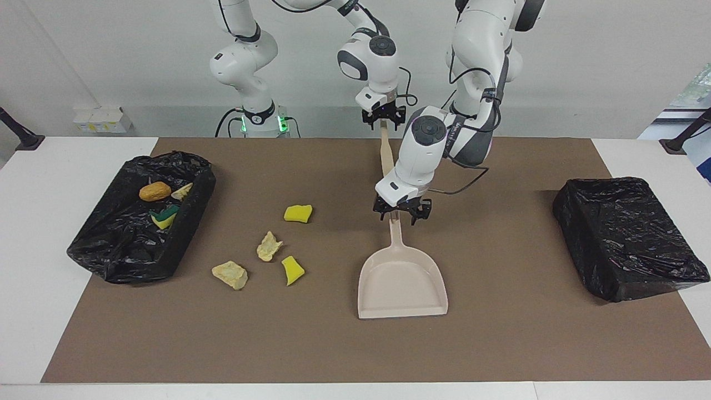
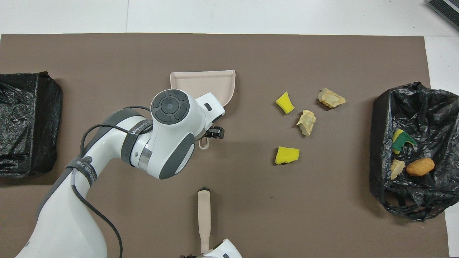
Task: Sweep and dump trash in bin
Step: 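Grasp the dustpan handle with the left gripper and pull it closer, then move the dustpan with the left gripper while the right gripper lifts the brush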
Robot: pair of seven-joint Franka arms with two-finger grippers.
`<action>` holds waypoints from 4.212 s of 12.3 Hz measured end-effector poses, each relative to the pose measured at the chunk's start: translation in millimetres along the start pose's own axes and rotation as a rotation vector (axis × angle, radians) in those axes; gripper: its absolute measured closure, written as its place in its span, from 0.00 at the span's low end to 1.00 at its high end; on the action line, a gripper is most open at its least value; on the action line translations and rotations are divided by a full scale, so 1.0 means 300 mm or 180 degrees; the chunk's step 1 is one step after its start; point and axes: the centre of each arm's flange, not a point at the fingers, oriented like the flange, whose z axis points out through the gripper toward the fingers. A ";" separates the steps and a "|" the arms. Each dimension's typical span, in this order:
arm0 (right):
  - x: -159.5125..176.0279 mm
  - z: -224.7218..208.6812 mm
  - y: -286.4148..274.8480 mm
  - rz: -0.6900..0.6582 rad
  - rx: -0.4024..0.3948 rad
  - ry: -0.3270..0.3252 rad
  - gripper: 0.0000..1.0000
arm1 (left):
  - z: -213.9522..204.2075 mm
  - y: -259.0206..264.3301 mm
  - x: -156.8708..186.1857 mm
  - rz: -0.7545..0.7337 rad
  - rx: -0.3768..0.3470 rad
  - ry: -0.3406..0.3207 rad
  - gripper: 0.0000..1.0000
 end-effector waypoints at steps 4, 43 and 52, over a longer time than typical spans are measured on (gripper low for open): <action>-0.004 0.001 -0.001 0.0002 0.0000 -0.0003 0.35 | 0.014 -0.003 -0.005 -0.0027 0.0002 -0.0002 0.15; 0.239 -0.415 0.263 -0.0433 -0.0308 -0.0132 0.73 | -0.124 -0.285 -0.256 0.3306 0.0348 -0.0732 0.67; 0.631 -0.675 0.930 -0.1207 -0.0580 -0.0095 0.73 | -0.050 -0.081 -0.311 0.3074 0.0417 -0.0761 0.67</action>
